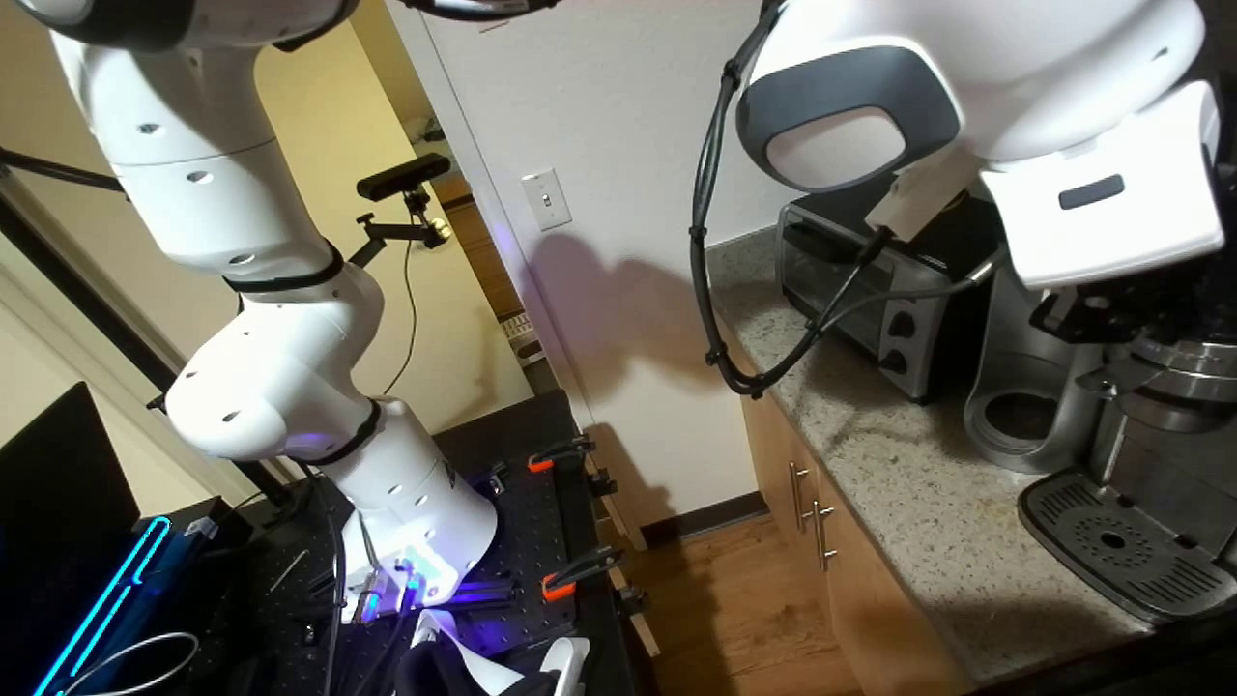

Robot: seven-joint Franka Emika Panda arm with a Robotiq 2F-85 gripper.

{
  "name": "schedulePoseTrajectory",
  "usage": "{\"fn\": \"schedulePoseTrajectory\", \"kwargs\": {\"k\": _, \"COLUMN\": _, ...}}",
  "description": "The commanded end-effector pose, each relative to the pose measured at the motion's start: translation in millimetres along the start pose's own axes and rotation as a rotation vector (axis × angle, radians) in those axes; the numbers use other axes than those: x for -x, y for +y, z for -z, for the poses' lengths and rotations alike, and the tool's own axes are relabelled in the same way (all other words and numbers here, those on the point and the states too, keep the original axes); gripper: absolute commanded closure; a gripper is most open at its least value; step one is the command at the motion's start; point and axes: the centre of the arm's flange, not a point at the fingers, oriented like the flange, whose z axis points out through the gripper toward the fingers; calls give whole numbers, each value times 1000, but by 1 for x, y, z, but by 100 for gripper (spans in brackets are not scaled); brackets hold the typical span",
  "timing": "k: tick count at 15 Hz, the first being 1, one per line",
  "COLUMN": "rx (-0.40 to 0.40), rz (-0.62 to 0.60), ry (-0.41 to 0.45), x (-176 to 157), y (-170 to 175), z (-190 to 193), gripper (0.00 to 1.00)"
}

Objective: Open the top of the coffee machine

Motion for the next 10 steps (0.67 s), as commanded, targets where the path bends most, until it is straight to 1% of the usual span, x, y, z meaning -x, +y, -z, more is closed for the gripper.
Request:
{"fn": "schedulePoseTrajectory", "kwargs": {"k": 1, "rx": -32, "rz": 2, "ry": -13, "x": -2, "y": -5, "z": 7, "gripper": 92}}
{"fn": "schedulePoseTrajectory", "kwargs": {"k": 2, "rx": -34, "rz": 4, "ry": -13, "x": -2, "y": -5, "z": 8, "gripper": 93}}
{"fn": "schedulePoseTrajectory", "kwargs": {"k": 3, "rx": -36, "rz": 5, "ry": -12, "x": -2, "y": -6, "z": 9, "gripper": 91}}
{"fn": "schedulePoseTrajectory", "kwargs": {"k": 4, "rx": -38, "rz": 5, "ry": -11, "x": -2, "y": -7, "z": 10, "gripper": 91}}
{"fn": "schedulePoseTrajectory", "kwargs": {"k": 5, "rx": -40, "rz": 7, "ry": -10, "x": -2, "y": -8, "z": 10, "gripper": 88}}
{"fn": "schedulePoseTrajectory", "kwargs": {"k": 6, "rx": -42, "rz": 8, "ry": -10, "x": -2, "y": -9, "z": 11, "gripper": 89}}
{"fn": "schedulePoseTrajectory", "kwargs": {"k": 7, "rx": -44, "rz": 8, "ry": -9, "x": -2, "y": -9, "z": 12, "gripper": 68}}
{"fn": "schedulePoseTrajectory", "kwargs": {"k": 9, "rx": -46, "rz": 10, "ry": -8, "x": -3, "y": -10, "z": 13, "gripper": 57}}
{"fn": "schedulePoseTrajectory", "kwargs": {"k": 10, "rx": -46, "rz": 11, "ry": -8, "x": -3, "y": -10, "z": 13, "gripper": 49}}
